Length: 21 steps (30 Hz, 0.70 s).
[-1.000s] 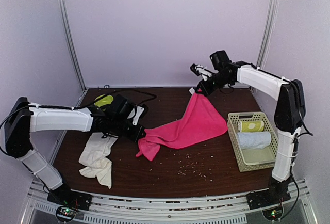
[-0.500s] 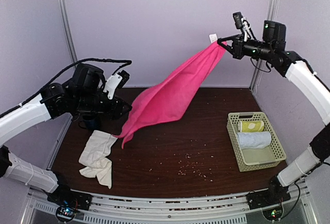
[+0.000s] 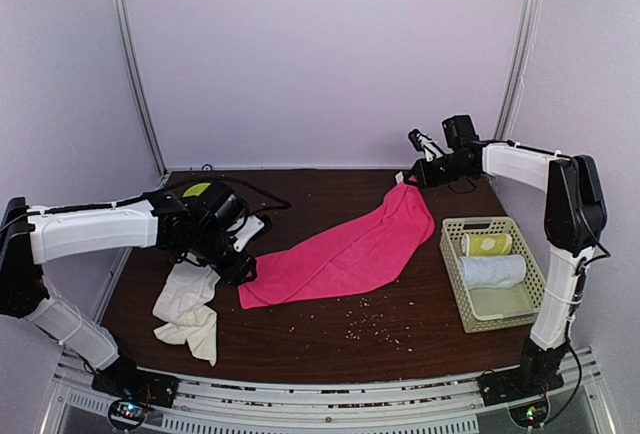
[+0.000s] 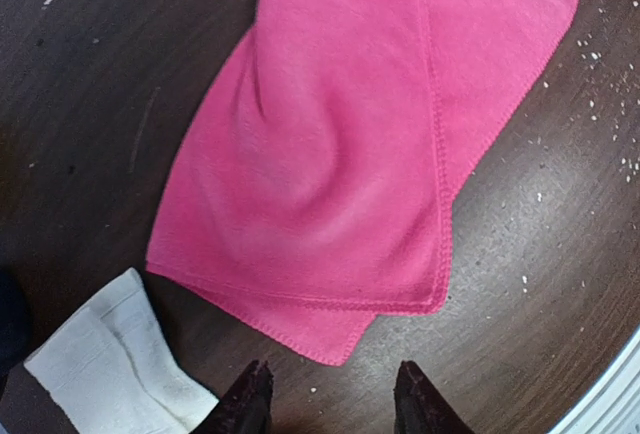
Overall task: Roll the towels
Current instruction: Flatten out the towel at the center of the board.
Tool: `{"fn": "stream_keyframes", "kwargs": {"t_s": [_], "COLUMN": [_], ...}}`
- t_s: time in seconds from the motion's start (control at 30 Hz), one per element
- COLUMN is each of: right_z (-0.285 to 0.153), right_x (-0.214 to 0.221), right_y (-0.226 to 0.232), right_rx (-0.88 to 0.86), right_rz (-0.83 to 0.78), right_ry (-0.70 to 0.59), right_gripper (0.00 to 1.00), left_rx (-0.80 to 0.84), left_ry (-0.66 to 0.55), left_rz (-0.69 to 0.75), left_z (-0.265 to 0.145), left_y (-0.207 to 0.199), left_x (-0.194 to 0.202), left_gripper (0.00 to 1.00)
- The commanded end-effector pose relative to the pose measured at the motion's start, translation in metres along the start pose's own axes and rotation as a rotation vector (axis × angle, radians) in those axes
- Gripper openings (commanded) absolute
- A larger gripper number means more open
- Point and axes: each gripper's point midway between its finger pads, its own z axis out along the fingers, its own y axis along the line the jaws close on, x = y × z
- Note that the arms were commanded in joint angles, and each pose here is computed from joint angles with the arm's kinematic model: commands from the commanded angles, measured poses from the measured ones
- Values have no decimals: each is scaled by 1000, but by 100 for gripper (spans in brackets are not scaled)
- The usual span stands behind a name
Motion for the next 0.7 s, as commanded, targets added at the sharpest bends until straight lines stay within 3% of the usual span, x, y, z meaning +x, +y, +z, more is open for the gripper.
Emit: {"fn": "stream_keyframes", "kwargs": {"t_s": [0.0,0.13,0.27,0.47,0.67], "right_z": [-23,-22,-22,-23,-22], "right_x": [-23,-19,-19,-16,-8], "right_y": [9,12,13,16,19], "right_rx": [10,-10,-16,-27,-49], "right_rz": [-60,-52,-54,-58,-36], "right_ry": [-89,-86,-84,-82,-74], "right_gripper": [0,0,0,0,0], "left_rx": [145,103,48,-31,-61], "left_ry": [-25,33,95,166,154], "left_rz": [112,228,286,329,336], "left_z": [15,32,47,63,66], "left_y": [-42,-58,-54,-43,-40], "left_x": [-6,1,12,21,12], "left_gripper": [45,55,55,47,31]}}
